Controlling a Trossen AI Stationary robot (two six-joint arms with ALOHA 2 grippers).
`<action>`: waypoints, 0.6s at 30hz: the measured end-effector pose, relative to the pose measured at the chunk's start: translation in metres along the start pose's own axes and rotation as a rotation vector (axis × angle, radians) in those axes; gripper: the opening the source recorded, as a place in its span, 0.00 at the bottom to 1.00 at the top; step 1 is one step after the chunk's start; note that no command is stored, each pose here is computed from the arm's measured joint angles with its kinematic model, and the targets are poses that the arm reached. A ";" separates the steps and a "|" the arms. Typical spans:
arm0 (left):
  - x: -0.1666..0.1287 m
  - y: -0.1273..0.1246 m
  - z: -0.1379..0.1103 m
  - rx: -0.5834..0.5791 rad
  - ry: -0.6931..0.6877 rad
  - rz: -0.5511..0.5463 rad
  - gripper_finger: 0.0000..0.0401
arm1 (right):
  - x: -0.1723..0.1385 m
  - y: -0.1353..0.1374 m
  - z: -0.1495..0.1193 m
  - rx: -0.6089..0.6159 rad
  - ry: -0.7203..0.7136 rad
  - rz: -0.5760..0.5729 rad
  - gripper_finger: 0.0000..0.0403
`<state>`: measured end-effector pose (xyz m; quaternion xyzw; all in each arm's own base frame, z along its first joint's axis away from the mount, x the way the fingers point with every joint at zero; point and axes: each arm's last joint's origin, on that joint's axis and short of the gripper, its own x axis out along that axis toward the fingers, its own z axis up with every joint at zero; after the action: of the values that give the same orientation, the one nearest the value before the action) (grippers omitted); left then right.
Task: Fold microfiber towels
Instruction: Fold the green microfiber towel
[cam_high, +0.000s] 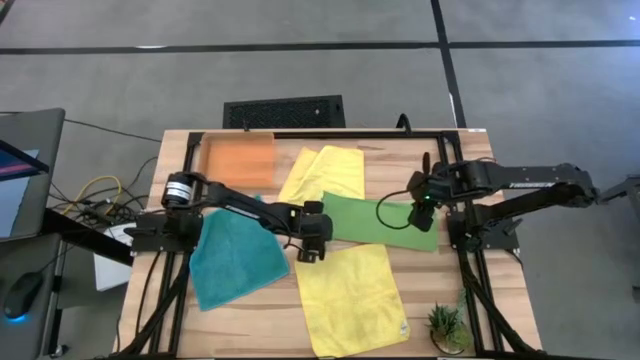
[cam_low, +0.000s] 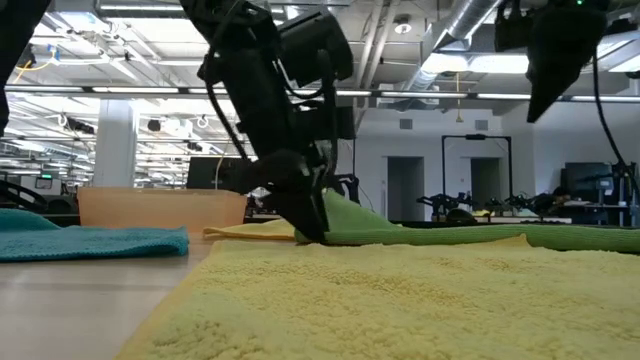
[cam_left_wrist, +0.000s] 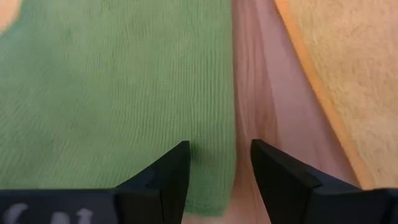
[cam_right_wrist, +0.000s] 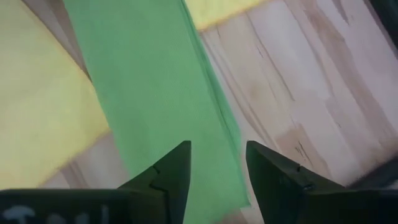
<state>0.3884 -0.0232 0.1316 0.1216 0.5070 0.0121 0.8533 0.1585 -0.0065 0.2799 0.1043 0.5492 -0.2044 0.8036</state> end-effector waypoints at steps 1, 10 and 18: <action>0.001 0.000 0.000 -0.013 0.001 0.008 0.41 | -0.002 0.000 0.001 0.005 -0.019 0.010 0.44; 0.006 -0.002 -0.003 -0.067 0.029 0.031 0.39 | -0.007 -0.003 -0.003 0.011 -0.043 0.026 0.43; 0.001 0.001 0.005 -0.055 0.087 0.033 0.07 | -0.008 -0.003 -0.003 0.012 -0.047 0.027 0.42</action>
<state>0.3934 -0.0235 0.1337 0.1057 0.5410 0.0455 0.8331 0.1519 -0.0064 0.2859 0.1118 0.5276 -0.1991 0.8182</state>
